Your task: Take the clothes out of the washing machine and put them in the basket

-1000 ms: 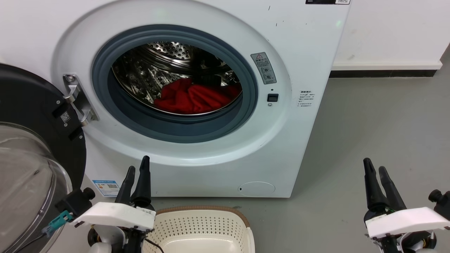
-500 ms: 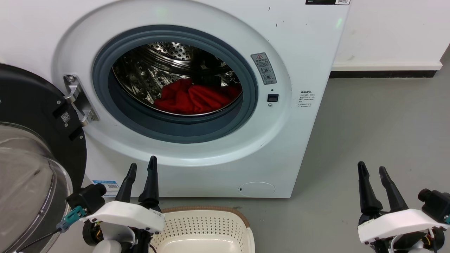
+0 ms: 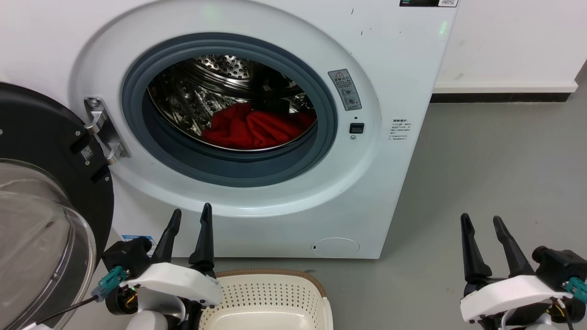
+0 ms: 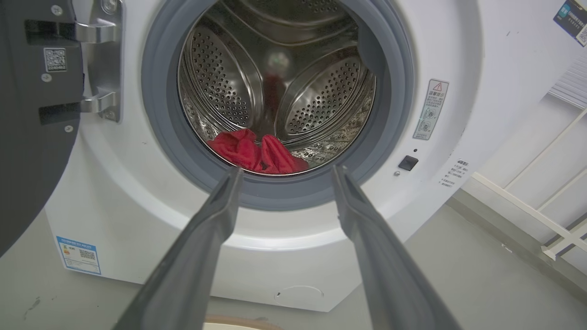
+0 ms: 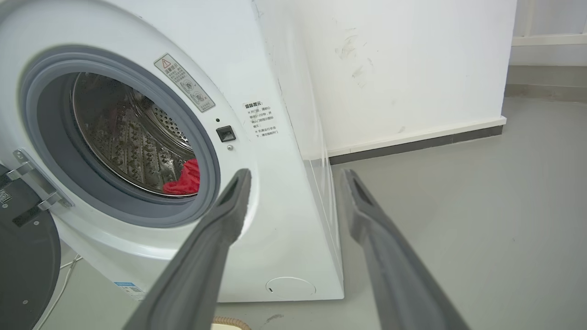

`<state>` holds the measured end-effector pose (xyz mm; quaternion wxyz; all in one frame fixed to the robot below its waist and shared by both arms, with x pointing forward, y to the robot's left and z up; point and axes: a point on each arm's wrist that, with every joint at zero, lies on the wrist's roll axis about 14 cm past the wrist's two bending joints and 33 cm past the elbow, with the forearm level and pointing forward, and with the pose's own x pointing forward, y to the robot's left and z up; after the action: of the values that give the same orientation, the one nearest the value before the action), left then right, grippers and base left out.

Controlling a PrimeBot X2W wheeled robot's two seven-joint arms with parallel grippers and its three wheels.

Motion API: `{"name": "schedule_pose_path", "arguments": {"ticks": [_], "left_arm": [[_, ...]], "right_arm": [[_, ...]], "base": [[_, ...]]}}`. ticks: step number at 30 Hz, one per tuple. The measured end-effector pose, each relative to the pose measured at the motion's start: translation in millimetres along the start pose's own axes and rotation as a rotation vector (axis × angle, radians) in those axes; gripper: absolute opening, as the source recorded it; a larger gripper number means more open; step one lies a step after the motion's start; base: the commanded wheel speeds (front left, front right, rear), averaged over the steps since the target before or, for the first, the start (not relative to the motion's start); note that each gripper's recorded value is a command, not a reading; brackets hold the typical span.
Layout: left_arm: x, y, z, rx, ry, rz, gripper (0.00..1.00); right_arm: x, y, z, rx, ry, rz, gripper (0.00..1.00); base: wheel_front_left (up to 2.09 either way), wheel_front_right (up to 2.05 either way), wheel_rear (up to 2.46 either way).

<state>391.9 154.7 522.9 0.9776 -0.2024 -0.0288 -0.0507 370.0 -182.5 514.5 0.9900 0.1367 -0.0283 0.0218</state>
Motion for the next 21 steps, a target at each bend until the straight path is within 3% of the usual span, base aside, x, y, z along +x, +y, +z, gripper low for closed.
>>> {"name": "schedule_pose_path", "arguments": {"ticks": [21], "left_arm": [[1.0, -5.7, -0.4, 0.196, -0.016, -0.029, 1.0]], "right_arm": [[-0.6, 3.3, -2.3, -0.197, -0.001, 0.031, 1.0]], "base": [[0.0, 0.0, 0.0]]}}
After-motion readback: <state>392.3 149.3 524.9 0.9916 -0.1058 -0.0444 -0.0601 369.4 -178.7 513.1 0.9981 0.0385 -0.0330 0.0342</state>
